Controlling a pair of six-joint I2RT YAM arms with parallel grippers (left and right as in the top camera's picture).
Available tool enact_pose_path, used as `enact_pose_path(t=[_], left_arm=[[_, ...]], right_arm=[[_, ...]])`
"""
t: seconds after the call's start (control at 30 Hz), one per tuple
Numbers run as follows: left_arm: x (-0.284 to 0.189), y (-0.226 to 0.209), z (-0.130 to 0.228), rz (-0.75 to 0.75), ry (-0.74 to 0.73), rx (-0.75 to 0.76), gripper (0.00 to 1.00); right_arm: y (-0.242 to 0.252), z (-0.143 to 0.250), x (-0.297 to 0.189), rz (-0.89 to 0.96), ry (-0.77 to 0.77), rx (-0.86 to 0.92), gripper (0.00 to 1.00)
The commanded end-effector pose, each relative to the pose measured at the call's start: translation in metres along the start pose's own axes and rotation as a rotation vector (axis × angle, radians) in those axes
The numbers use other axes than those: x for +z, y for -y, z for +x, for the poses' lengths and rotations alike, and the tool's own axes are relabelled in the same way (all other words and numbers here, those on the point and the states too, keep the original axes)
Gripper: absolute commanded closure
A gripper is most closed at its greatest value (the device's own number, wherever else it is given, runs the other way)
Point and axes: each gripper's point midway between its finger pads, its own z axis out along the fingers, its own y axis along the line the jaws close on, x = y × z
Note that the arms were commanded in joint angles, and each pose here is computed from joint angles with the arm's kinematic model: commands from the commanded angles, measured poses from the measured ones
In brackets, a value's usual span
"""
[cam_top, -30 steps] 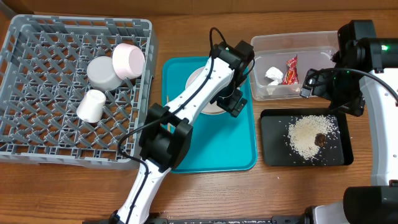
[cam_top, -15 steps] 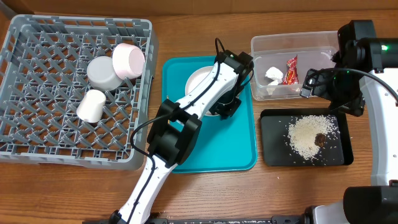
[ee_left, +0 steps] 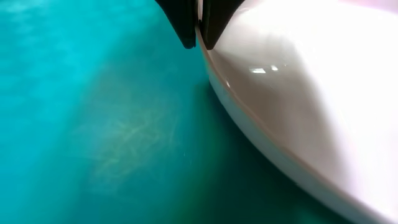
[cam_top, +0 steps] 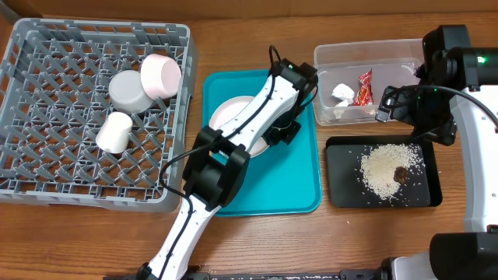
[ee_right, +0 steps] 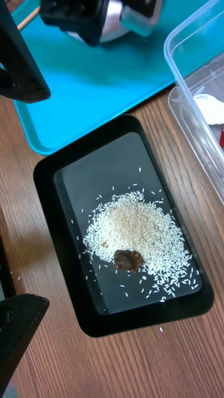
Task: Sort waste into correct bins and load items into the dishwasher
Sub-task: 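Carry the white plate to the dish rack and stand it upright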
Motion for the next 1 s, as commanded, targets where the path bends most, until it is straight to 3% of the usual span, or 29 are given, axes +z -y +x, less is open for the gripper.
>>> enact_pose_path(t=[0.0,0.2,0.4,0.7,0.97], left_arm=[[-0.089,-0.007,-0.006,0.038,0.233,-0.021,0.96],[-0.178,-0.04,0.019,0.147,0.451,-0.08,0.96],[-0.237,-0.08,0.052,0.402,0.636,-0.025,0.96],[-0.251,-0.158,0.08,0.652,0.786,-0.091,0.96],[-0.245,-0.189,0.086,0.754,0.85,-0.097,0.96]], right_arm=[[0.001,0.0,-0.003,-0.004,0.01,-0.004,0.0],[0.001,0.001,-0.003,-0.002,0.004,-0.004,0.0],[0.001,0.001,-0.003,-0.002,0.004,-0.004,0.0],[0.001,0.001,-0.003,-0.002,0.004,-0.004,0.0],[0.001,0.001,-0.003,-0.002,0.004,-0.004,0.0]])
